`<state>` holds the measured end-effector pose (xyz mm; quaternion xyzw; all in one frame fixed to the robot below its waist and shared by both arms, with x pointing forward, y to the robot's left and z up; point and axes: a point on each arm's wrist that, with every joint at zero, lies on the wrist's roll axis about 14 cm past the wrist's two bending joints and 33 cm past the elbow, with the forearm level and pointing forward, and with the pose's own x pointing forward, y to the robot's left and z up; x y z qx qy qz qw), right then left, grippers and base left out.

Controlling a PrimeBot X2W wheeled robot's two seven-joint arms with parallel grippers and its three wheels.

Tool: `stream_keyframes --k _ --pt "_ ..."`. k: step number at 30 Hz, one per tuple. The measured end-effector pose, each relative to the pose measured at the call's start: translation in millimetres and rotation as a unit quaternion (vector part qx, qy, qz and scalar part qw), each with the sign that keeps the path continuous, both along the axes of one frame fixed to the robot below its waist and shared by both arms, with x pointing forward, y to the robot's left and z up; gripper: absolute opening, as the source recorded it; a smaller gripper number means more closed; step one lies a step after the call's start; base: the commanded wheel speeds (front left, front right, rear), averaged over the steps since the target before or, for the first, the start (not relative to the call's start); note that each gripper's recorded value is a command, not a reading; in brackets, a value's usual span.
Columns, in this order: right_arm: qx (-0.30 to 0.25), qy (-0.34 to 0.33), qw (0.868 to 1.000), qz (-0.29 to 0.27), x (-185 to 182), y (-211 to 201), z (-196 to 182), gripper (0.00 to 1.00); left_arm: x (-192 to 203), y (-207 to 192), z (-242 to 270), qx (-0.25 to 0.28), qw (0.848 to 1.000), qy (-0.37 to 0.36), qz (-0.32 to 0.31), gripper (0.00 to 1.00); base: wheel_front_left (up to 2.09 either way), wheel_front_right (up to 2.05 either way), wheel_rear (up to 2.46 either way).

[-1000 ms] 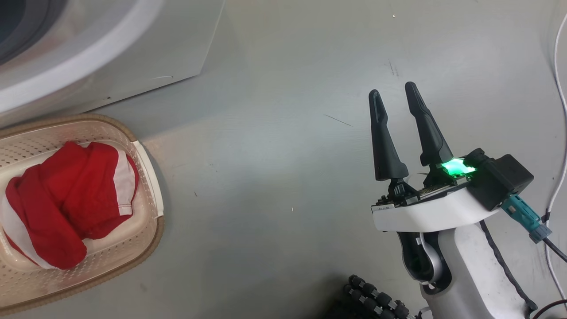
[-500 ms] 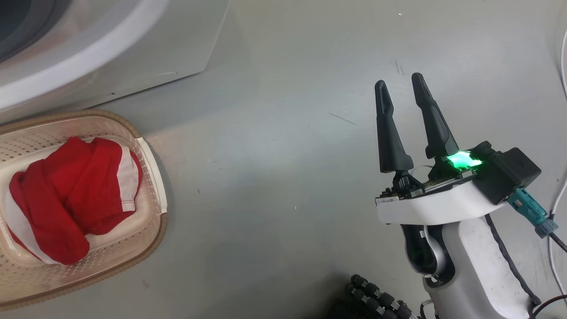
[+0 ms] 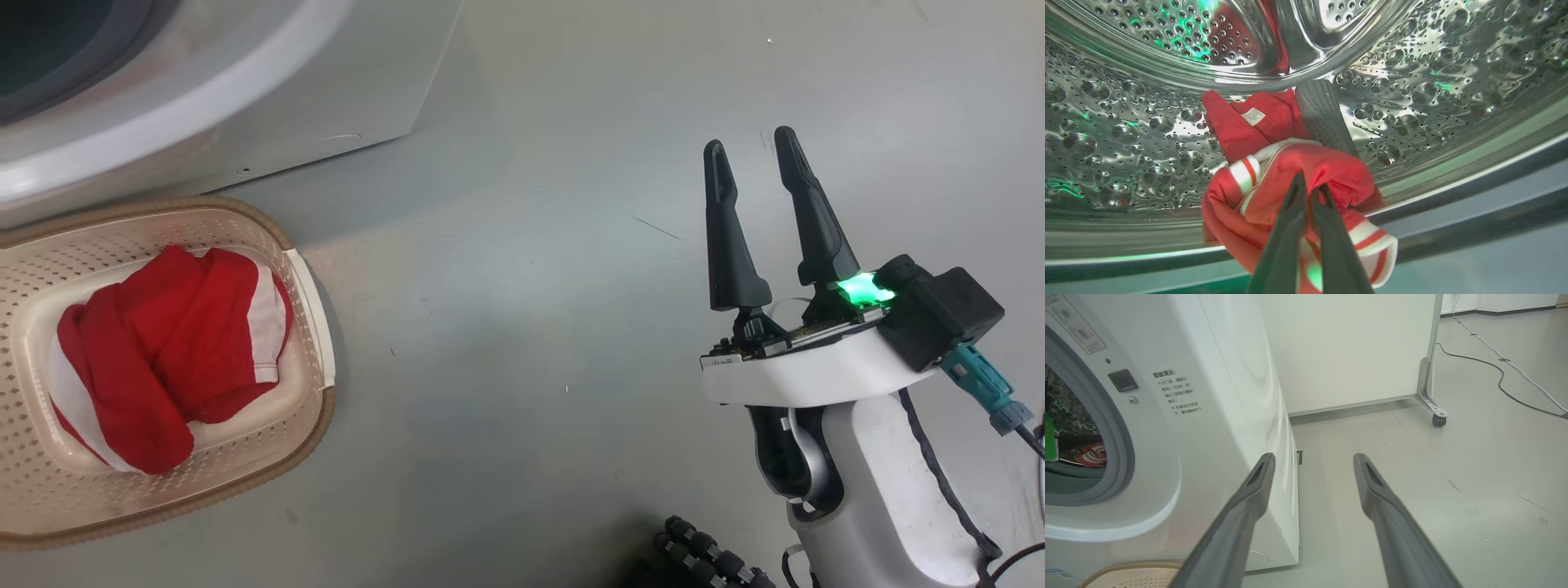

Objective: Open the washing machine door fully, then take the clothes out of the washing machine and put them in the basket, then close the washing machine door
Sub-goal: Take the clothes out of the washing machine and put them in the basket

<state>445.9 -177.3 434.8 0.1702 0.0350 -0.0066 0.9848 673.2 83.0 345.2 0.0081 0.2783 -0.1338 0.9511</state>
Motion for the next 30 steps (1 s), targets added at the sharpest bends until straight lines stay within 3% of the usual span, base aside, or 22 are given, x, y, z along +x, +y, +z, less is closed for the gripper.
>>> stream_keyframes --k 13,30 --pt "-0.022 -0.014 1.000 0.016 1 7 9 1.00 -29 4 28 -0.057 0.994 -0.086 0.035 0.00 0.00 0.00 0.00" --pt "-0.051 -0.037 0.997 0.037 -10 18 28 1.00 -80 11 110 -0.108 0.964 -0.235 0.063 0.00 0.00 0.00 0.00"
